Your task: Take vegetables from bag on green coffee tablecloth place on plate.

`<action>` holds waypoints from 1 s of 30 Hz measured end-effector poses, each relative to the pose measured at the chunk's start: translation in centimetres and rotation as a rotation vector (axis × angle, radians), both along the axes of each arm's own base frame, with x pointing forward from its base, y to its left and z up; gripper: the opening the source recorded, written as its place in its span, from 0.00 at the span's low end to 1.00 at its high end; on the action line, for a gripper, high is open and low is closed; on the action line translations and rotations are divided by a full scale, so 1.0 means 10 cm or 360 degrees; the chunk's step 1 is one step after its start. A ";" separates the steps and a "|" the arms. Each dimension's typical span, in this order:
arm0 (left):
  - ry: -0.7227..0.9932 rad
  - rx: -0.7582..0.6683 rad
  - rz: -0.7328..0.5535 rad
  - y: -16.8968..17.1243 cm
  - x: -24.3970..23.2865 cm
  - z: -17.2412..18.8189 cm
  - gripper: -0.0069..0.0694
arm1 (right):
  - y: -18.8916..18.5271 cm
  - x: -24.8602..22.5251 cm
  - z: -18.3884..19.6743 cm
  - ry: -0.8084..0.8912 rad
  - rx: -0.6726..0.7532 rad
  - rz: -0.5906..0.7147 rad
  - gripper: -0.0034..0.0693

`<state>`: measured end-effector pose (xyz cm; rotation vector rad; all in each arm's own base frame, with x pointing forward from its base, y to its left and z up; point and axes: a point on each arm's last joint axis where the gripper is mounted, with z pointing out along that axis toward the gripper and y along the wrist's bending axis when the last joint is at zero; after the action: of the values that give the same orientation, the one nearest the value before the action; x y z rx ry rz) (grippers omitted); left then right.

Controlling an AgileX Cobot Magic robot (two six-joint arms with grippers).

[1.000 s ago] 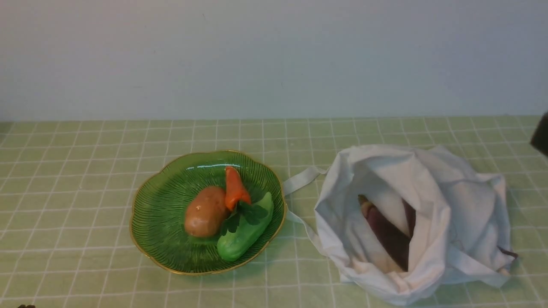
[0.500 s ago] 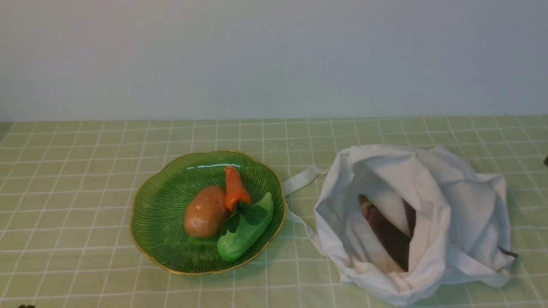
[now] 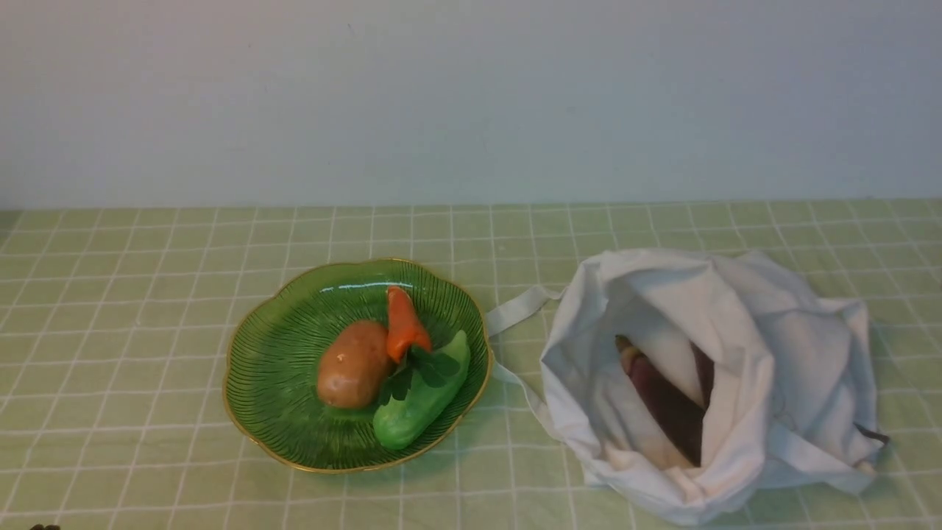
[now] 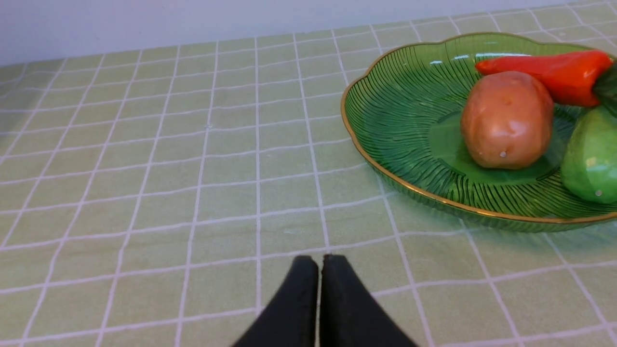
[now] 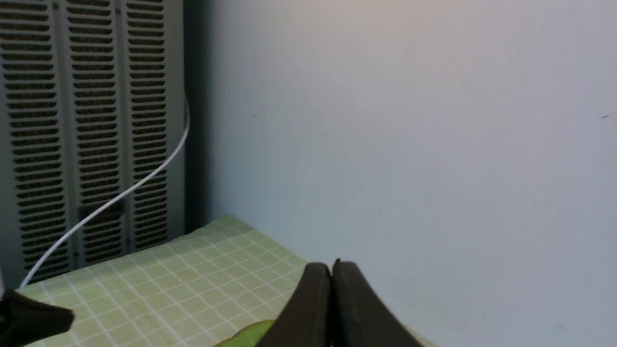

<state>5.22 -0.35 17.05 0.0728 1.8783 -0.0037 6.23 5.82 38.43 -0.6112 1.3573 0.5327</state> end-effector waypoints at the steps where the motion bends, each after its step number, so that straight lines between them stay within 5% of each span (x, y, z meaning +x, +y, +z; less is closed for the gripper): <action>1: 0.0000 0.0000 0.0000 0.00 0.00 0.00 0.08 | -0.03 0.02 -0.03 0.0002 -0.0005 -0.0070 0.03; 7: 0.0000 0.0000 0.0000 0.00 0.00 0.00 0.08 | -0.23 0.13 -0.42 0.0100 -0.0077 -0.0499 0.03; 14: 0.0000 0.0000 0.0000 0.00 0.00 0.00 0.08 | -0.48 0.03 -1.42 0.0300 -0.0154 -0.0945 0.03; 20: 0.0000 0.0000 0.0000 0.00 0.00 0.00 0.08 | -0.54 -0.07 -2.02 0.0450 -0.0187 -0.1069 0.03; 30: 0.0000 0.0000 0.0000 0.00 0.00 0.00 0.08 | -0.55 -0.08 -2.04 0.0480 -0.0159 -0.1089 0.03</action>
<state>5.22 -0.35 17.05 0.0728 1.8783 -0.0037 5.46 0.35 18.06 -0.1155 1.7730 -0.0039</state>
